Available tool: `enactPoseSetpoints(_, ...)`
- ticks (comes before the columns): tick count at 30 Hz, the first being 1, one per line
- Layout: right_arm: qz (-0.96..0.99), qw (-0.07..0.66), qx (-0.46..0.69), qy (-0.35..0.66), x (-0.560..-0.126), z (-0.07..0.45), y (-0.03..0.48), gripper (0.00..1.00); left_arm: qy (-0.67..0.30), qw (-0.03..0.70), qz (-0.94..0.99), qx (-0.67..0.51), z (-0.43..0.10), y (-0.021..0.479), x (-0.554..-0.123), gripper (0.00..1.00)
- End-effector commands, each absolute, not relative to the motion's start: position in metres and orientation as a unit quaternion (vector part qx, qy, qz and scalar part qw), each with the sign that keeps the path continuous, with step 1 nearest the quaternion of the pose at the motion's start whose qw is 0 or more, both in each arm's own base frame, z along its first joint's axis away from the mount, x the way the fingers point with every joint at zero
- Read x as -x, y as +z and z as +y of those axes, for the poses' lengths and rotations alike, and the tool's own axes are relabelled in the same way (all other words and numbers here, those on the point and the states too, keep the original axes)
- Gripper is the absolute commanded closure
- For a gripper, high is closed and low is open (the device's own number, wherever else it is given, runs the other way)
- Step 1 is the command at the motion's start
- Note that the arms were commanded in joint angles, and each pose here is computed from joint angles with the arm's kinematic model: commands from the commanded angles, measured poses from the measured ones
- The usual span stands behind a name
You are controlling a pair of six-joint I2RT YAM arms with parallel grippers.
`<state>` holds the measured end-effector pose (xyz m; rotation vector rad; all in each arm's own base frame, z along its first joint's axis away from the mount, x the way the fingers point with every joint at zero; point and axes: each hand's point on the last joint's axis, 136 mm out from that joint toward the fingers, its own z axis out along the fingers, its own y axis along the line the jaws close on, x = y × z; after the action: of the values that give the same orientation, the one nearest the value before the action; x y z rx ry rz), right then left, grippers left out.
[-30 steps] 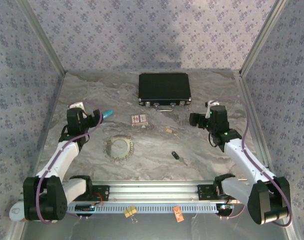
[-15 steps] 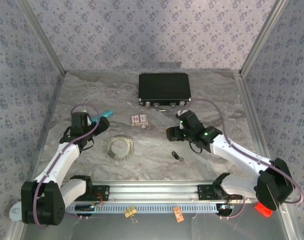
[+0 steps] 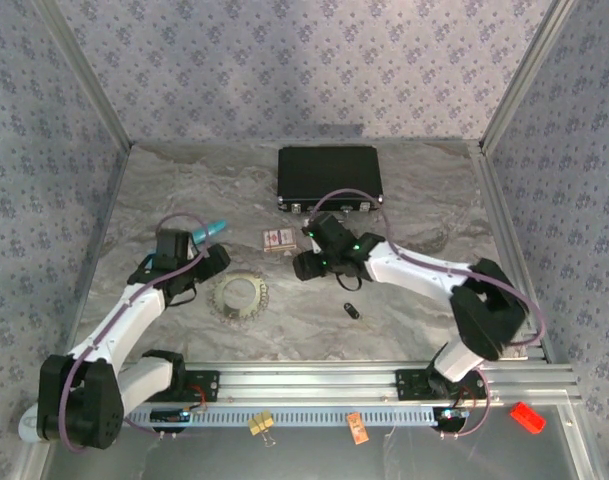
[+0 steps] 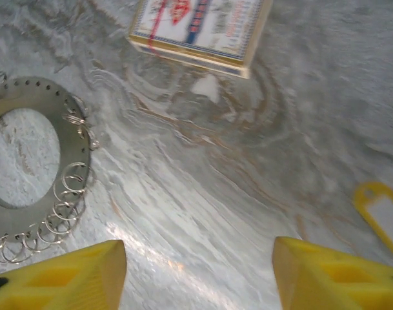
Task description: Put the keys on the keyring
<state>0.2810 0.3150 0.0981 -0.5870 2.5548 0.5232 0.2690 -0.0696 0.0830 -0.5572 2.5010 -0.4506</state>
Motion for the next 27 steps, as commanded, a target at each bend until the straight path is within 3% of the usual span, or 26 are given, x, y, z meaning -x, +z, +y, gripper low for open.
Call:
enactPoseSetpoints(1,0.919,0.208,0.239,0.232,-0.279,0.346,0.099,0.44,-0.148,0.248,0.936,0.199,-0.071,0.083,-0.261,0.11)
enactPoseSetpoints(6,0.914,0.218,0.237,0.248,-0.289,0.363,0.106,0.45,-0.102,0.238,0.954,0.153,-0.075,0.084,-0.259,0.26)
enactPoseSetpoints(12,0.919,0.222,0.217,0.243,-0.288,0.346,0.1,0.46,-0.02,0.215,0.973,0.076,-0.087,0.079,-0.263,0.39)
enactPoseSetpoints(17,0.922,0.221,0.209,0.24,-0.282,0.333,0.095,0.46,0.053,0.203,0.977,0.023,-0.096,0.076,-0.275,0.57)
enactPoseSetpoints(27,0.921,0.226,0.199,0.248,-0.275,0.321,0.094,0.46,0.125,0.179,0.976,0.012,-0.092,0.055,-0.288,0.71)
